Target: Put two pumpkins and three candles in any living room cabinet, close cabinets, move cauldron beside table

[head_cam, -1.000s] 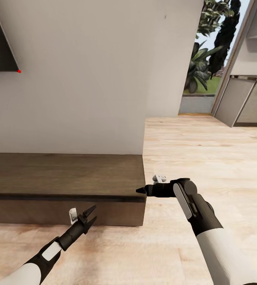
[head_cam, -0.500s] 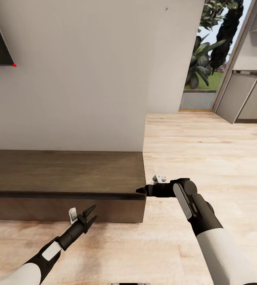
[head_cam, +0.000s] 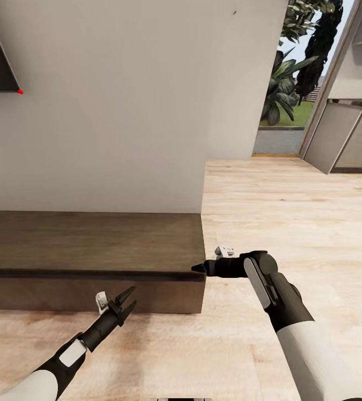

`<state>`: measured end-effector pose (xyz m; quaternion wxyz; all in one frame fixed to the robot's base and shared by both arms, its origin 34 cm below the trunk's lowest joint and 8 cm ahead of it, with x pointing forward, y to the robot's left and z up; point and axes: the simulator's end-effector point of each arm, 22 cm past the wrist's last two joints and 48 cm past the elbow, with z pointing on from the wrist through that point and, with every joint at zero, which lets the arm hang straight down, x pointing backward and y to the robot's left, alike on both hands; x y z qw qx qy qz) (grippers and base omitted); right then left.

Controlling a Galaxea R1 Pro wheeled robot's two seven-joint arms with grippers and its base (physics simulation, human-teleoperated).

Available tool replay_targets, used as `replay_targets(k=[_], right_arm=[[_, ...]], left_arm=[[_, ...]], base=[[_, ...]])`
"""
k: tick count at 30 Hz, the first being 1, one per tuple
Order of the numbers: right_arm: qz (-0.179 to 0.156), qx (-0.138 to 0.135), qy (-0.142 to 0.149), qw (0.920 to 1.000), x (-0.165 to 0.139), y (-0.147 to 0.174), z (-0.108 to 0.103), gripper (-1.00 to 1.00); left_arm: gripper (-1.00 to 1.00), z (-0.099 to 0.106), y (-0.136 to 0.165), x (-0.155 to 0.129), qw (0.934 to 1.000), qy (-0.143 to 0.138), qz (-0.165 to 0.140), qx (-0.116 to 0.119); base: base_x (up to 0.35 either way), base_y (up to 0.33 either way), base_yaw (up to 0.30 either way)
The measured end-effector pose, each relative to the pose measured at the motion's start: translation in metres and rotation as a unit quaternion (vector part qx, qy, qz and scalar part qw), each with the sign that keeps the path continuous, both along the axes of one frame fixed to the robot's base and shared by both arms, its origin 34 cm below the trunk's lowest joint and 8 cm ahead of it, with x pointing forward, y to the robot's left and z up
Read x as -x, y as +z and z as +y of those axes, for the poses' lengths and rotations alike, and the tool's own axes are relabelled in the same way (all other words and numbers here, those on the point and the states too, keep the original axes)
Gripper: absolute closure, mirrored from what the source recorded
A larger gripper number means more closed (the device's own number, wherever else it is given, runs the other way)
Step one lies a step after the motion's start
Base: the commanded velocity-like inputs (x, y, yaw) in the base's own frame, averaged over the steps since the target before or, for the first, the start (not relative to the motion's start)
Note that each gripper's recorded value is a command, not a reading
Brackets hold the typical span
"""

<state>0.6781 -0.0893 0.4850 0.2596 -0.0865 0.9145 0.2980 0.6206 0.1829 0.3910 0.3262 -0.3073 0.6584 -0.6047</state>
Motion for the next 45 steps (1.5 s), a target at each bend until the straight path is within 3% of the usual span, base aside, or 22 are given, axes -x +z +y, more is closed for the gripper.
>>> replay_targets(k=[15,45], right_arm=[[0.0,0.0,0.0,1.0,0.0001,0.0001,0.0001,-1.0],[0.0,0.0,0.001,1.0,0.0003,-0.0001,0.0005,-1.0]], left_arm=[[-1.0,0.0027,-0.0028,-0.0011,0.9999,0.007,-0.003,-0.014],[-1.0,0.0026,-0.0041,-0.0008,0.9998,0.006,-0.003,-0.017]], base=[[0.151,-0.042,0.0],[0.004,-0.001,0.0]])
